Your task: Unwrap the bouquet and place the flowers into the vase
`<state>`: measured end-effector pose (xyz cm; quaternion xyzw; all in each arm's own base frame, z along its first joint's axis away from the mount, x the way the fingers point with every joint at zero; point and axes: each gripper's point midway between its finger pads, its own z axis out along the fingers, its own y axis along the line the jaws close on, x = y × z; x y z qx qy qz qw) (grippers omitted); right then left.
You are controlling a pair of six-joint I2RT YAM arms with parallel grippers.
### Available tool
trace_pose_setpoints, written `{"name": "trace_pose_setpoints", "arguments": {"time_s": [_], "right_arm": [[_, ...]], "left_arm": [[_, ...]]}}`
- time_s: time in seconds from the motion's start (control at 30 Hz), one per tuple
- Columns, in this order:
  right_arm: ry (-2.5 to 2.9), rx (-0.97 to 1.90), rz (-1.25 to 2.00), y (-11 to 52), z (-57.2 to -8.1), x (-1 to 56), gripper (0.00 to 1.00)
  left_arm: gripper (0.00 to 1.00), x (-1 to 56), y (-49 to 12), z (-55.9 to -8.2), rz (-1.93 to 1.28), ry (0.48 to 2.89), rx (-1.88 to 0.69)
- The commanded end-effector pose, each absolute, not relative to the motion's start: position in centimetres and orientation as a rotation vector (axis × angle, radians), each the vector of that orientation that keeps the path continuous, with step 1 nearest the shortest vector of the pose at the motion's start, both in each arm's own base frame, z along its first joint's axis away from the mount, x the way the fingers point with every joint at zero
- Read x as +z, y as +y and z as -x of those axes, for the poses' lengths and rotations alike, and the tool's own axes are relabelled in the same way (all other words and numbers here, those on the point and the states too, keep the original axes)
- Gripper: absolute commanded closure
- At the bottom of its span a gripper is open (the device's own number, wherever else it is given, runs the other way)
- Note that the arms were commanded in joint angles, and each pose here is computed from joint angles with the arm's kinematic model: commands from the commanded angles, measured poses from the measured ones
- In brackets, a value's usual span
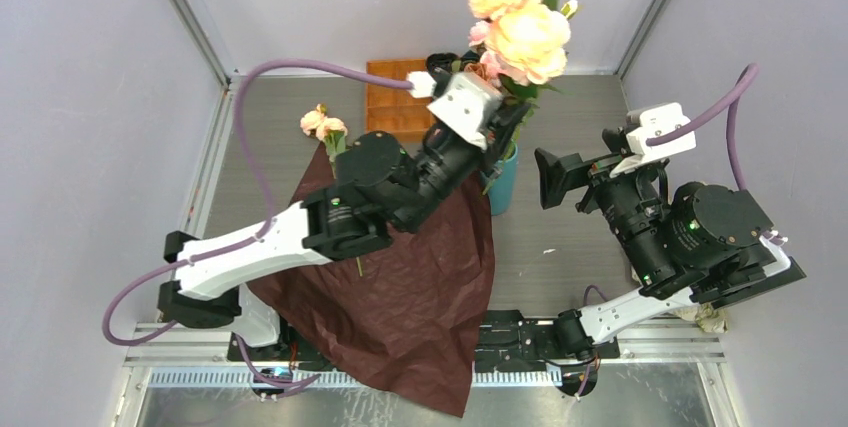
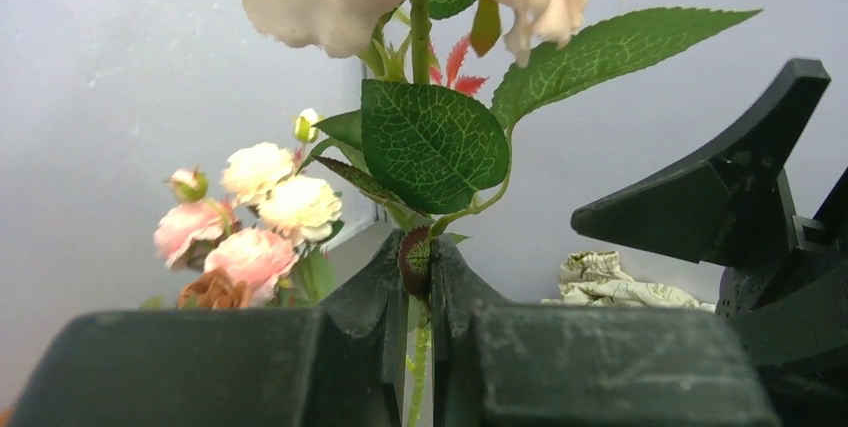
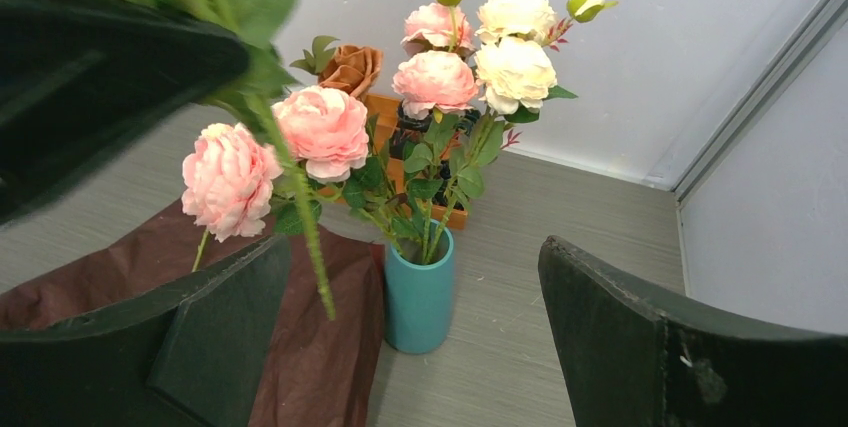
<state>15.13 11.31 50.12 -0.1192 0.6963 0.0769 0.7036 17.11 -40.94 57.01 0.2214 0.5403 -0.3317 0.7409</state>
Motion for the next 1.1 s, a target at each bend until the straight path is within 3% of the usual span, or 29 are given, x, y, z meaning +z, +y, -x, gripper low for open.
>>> {"name": "trace_pose_setpoints", "arguments": {"time_s": [0.0, 0.57, 1.07], "right_arm": [[1.609, -0.064, -0.009, 5.2, -15.7, 49.6, 0.01], [1.591, -0.071, -0.005, 4.3, -16.0, 49.3, 0.00], [1.576, -0.074, -0.003, 4.4, -16.0, 49.2, 0.00]], "left_arm": [[0.90, 61.1, -41.9, -16.3, -0.465, 0.983, -0.753], [0.91, 58.2, -41.4, -28.4, -0.305, 1.039, -0.762], [0.91, 48.9, -43.3, -30.7, -0.269, 1.190, -0.877]]}}
